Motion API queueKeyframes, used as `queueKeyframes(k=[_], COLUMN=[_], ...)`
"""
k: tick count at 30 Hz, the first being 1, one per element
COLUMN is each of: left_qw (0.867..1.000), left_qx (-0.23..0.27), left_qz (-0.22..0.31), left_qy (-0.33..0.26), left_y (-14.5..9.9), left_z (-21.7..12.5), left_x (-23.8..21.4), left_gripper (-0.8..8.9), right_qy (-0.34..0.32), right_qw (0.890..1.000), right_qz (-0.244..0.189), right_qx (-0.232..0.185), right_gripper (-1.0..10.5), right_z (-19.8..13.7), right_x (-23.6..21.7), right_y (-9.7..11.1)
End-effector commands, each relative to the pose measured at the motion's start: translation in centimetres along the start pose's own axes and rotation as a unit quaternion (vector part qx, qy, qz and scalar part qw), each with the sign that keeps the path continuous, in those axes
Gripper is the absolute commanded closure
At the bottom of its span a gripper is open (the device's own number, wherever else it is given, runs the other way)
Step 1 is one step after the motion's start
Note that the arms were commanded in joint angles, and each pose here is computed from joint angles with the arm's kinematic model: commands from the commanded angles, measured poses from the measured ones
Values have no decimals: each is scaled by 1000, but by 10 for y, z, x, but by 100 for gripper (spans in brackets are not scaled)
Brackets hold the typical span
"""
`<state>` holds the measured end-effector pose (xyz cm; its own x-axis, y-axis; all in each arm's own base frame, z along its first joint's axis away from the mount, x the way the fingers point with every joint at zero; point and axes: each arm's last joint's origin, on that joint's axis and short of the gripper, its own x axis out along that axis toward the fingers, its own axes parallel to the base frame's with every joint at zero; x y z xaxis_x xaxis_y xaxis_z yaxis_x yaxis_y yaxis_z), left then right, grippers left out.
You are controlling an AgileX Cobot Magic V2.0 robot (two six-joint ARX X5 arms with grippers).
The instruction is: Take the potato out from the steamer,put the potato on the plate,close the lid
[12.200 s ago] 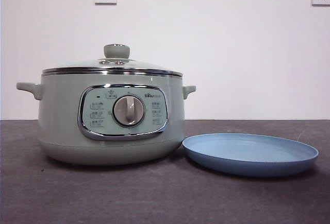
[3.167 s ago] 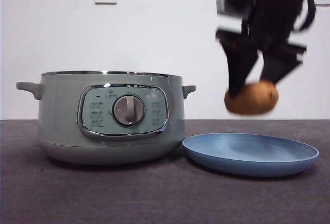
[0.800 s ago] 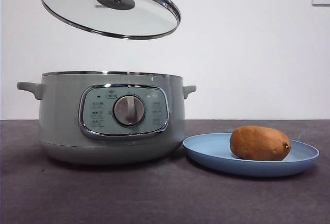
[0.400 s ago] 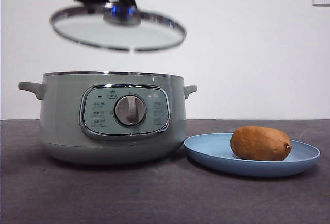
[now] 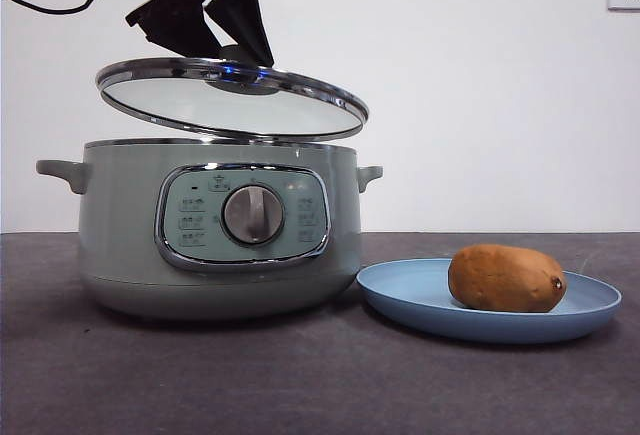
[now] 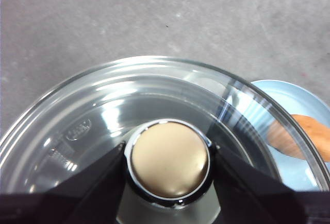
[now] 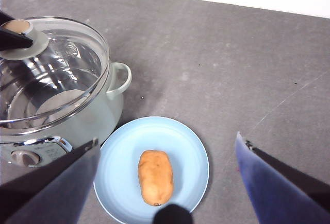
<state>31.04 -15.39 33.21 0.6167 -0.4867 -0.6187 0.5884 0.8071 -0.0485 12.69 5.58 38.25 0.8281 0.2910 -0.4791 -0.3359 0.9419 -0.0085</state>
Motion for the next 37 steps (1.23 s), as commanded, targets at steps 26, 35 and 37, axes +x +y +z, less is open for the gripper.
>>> queueKeyframes(k=[26,35,37], left_qw=[998,997,995], left_qx=[-5,-14,-17], left_qz=[26,12,14], left_qy=[49,81,93], left_y=[-1,-1,1], left_z=[-38,-44,-46], left_x=[19,18,17], left_gripper=[822,822,822], right_qy=[-3,1,3], right_qw=[1000,1000,1000], right_qz=[-1,1,1], right_qx=[5,5,5], right_gripper=[509,509,509], right_z=[0,0,-1], right_x=[0,0,0], right_y=[0,0,0])
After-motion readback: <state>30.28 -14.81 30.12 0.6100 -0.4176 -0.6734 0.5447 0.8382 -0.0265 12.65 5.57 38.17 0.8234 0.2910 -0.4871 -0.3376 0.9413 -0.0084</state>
